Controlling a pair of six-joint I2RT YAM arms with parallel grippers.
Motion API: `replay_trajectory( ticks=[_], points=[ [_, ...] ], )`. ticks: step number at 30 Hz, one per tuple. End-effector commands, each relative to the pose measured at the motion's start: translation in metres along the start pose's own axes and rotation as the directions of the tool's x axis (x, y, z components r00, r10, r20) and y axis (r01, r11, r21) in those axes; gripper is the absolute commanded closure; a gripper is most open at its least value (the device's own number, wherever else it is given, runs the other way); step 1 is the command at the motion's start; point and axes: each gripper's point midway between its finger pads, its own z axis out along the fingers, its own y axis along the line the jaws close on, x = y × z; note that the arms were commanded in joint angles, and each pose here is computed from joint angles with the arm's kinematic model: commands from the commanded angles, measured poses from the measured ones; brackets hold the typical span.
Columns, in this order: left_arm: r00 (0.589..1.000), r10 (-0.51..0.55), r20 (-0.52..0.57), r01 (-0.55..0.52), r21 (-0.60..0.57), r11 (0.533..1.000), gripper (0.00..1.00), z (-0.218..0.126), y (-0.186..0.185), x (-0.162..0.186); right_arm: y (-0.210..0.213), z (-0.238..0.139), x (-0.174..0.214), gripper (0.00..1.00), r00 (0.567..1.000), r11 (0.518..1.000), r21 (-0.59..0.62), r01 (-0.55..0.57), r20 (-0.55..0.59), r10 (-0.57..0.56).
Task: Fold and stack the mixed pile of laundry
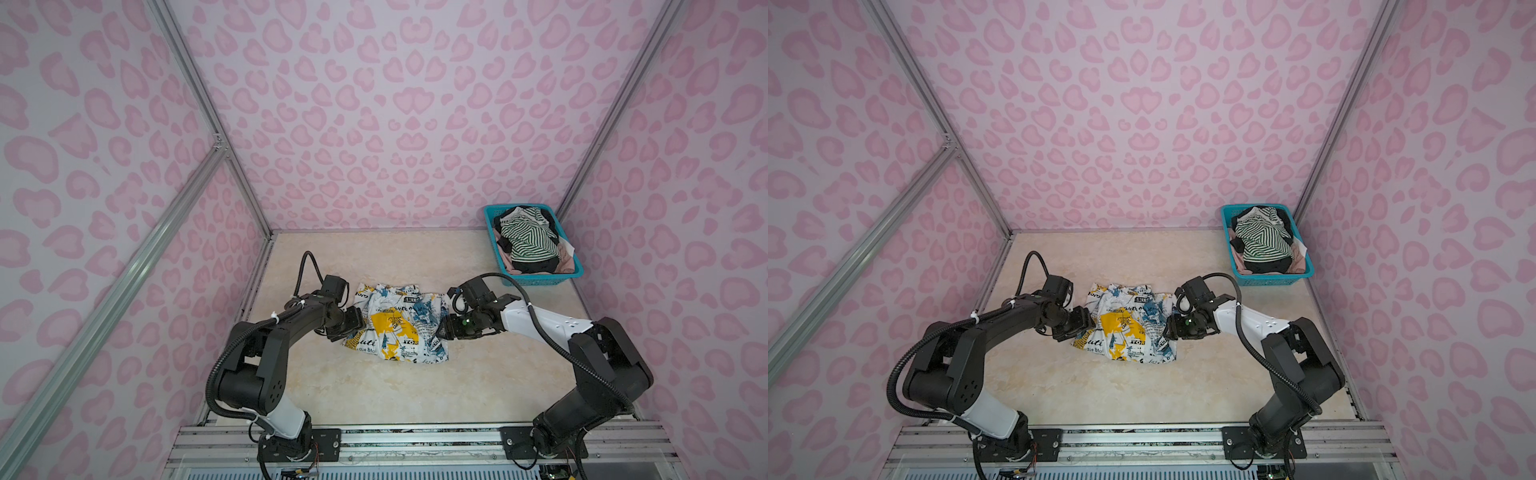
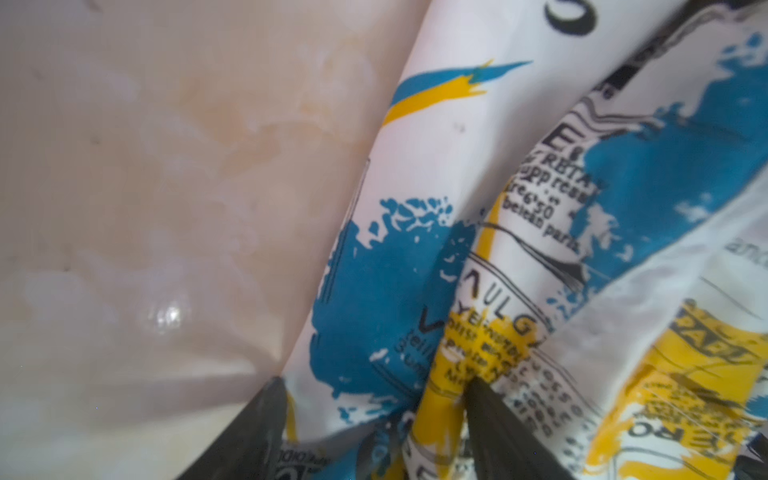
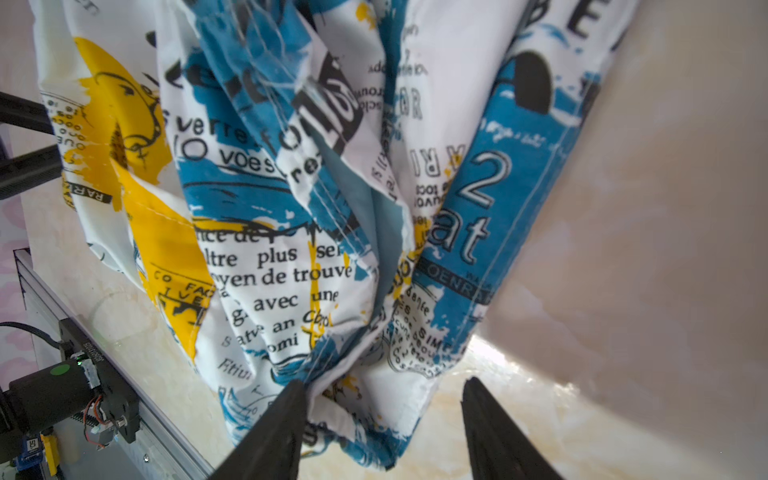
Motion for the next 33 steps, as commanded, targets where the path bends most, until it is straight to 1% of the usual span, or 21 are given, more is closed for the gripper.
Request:
replay_trajectory(
  ticks=[1, 4, 5, 6, 9, 11, 16, 19, 24, 27, 29, 30, 31, 32, 33],
  points=[
    [1.000, -0.028, -0.013, 0.028, 0.019, 0.999, 0.42, 0.007, -0.003, -0.001, 0.001, -0.001, -0.003, 0.39, 1.000, 1.000, -0.006, -0.008, 0.008, 0.008],
    [0.999, -0.040, 0.009, 0.040, -0.024, 0.999, 0.63, 0.005, 0.002, -0.008, 0.004, -0.007, -0.007, 0.39, 0.999, 1.000, -0.003, -0.006, 0.031, 0.007],
    [0.999, -0.038, 0.022, 0.039, -0.055, 0.998, 0.74, 0.003, 0.005, -0.014, 0.004, -0.009, -0.009, 0.39, 0.999, 1.000, 0.002, -0.005, 0.039, 0.005],
    [0.999, -0.033, 0.040, 0.037, -0.089, 0.995, 0.81, 0.001, 0.007, -0.022, 0.004, -0.013, -0.010, 0.39, 0.999, 1.000, 0.009, -0.001, 0.043, 0.001],
    [0.995, -0.038, 0.088, 0.053, -0.175, 0.983, 0.92, -0.004, 0.016, -0.047, 0.007, -0.025, -0.014, 0.39, 0.998, 0.999, 0.027, 0.018, 0.061, -0.019],
    [0.992, -0.051, 0.116, 0.074, -0.198, 0.977, 0.98, -0.007, 0.019, -0.069, 0.008, -0.037, -0.016, 0.39, 0.996, 0.998, 0.045, 0.032, 0.084, -0.035],
    [0.976, -0.095, 0.196, 0.146, -0.262, 0.954, 0.98, -0.015, 0.041, -0.135, 0.007, -0.064, -0.015, 0.39, 0.989, 0.994, 0.095, 0.052, 0.133, -0.065],
    [0.958, -0.143, 0.250, 0.207, -0.255, 0.945, 0.98, -0.025, 0.057, -0.182, 0.005, -0.077, -0.013, 0.39, 0.985, 0.993, 0.109, 0.054, 0.157, -0.071],
    [0.909, -0.258, 0.328, 0.341, -0.227, 0.912, 0.98, -0.049, 0.110, -0.254, -0.002, -0.085, -0.010, 0.39, 0.979, 0.993, 0.116, 0.035, 0.194, -0.057],
    [0.870, -0.305, 0.387, 0.415, -0.242, 0.877, 0.98, -0.071, 0.151, -0.282, -0.003, -0.087, -0.012, 0.39, 0.979, 0.992, 0.120, 0.027, 0.196, -0.050],
    [0.846, -0.332, 0.417, 0.459, -0.252, 0.852, 0.97, -0.085, 0.175, -0.291, -0.003, -0.086, -0.013, 0.39, 0.979, 0.993, 0.118, 0.025, 0.197, -0.048],
    [0.838, -0.340, 0.427, 0.472, -0.254, 0.844, 0.96, -0.090, 0.184, -0.294, -0.002, -0.086, -0.014, 0.39, 0.979, 0.993, 0.114, 0.024, 0.199, -0.046],
    [0.834, -0.342, 0.434, 0.479, -0.259, 0.839, 0.92, -0.095, 0.188, -0.295, -0.002, -0.086, -0.015, 0.39, 0.978, 0.994, 0.111, 0.024, 0.201, -0.046],
    [0.832, -0.344, 0.436, 0.483, -0.264, 0.835, 0.82, -0.098, 0.193, -0.296, -0.002, -0.085, -0.016, 0.39, 0.978, 0.994, 0.110, 0.023, 0.204, -0.045],
    [0.836, -0.334, 0.435, 0.473, -0.263, 0.841, 0.70, -0.101, 0.191, -0.296, -0.001, -0.084, -0.017, 0.39, 0.978, 0.994, 0.107, 0.022, 0.204, -0.043]
  ],
)
